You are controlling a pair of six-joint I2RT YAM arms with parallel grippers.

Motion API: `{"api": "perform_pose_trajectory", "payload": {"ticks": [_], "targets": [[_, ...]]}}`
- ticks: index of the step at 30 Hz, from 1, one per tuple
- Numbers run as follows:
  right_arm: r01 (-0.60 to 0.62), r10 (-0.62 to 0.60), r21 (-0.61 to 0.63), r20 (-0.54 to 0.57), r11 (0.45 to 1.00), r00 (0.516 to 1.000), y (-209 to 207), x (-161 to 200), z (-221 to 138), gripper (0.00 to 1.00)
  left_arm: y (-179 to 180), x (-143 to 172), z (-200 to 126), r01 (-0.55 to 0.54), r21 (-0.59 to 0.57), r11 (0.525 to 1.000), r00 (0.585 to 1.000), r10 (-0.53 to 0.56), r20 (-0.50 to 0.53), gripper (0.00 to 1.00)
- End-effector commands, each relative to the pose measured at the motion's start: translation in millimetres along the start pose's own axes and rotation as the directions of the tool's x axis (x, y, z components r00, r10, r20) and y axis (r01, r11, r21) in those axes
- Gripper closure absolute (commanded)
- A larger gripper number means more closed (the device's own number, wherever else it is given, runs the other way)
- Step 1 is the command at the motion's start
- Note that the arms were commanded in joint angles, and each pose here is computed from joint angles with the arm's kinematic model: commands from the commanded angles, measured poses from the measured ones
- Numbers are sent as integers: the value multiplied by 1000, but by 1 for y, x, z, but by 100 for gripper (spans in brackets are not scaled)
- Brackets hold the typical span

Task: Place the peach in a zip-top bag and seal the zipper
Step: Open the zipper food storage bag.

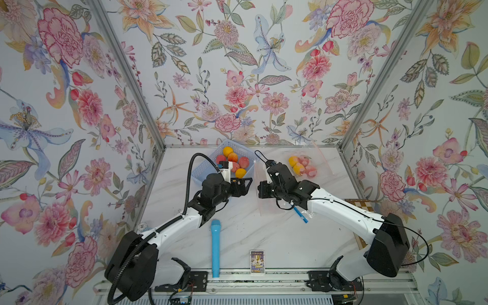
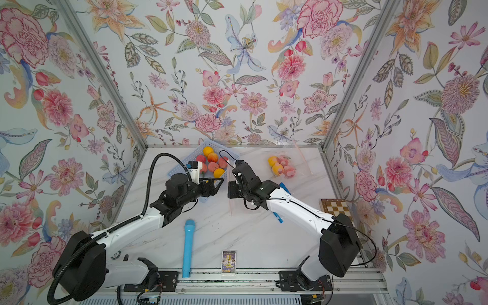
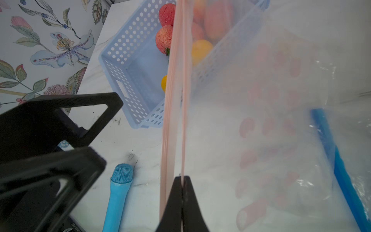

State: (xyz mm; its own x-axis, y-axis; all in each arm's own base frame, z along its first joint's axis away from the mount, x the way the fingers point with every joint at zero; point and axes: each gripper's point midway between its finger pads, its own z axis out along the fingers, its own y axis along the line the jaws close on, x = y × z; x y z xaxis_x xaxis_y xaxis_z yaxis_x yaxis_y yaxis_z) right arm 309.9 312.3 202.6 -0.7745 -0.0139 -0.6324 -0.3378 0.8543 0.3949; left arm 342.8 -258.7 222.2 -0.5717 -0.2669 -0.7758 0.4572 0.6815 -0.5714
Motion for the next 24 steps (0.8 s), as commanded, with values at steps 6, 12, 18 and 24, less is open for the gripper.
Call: {"api": "perform_pose_trajectory", "payload": {"ticks": [6,12,18,24], "targets": [[14,-11,-23,114,1000,993,10,-29,-8,100,-28,-3,17,-37,90,995,999,39,-21,19],[20,-13,-49,137,999,990,17,-37,-11,100,-15,10,27,-42,37,998,997,44,-62,30],[36,-31,-33,141,999,990,19,-37,-9,100,-10,12,38,-58,10,998,995,58,-76,46],[65,-70,40,152,997,986,15,-41,-12,100,-7,7,45,-77,-25,997,995,75,-65,71]]}}
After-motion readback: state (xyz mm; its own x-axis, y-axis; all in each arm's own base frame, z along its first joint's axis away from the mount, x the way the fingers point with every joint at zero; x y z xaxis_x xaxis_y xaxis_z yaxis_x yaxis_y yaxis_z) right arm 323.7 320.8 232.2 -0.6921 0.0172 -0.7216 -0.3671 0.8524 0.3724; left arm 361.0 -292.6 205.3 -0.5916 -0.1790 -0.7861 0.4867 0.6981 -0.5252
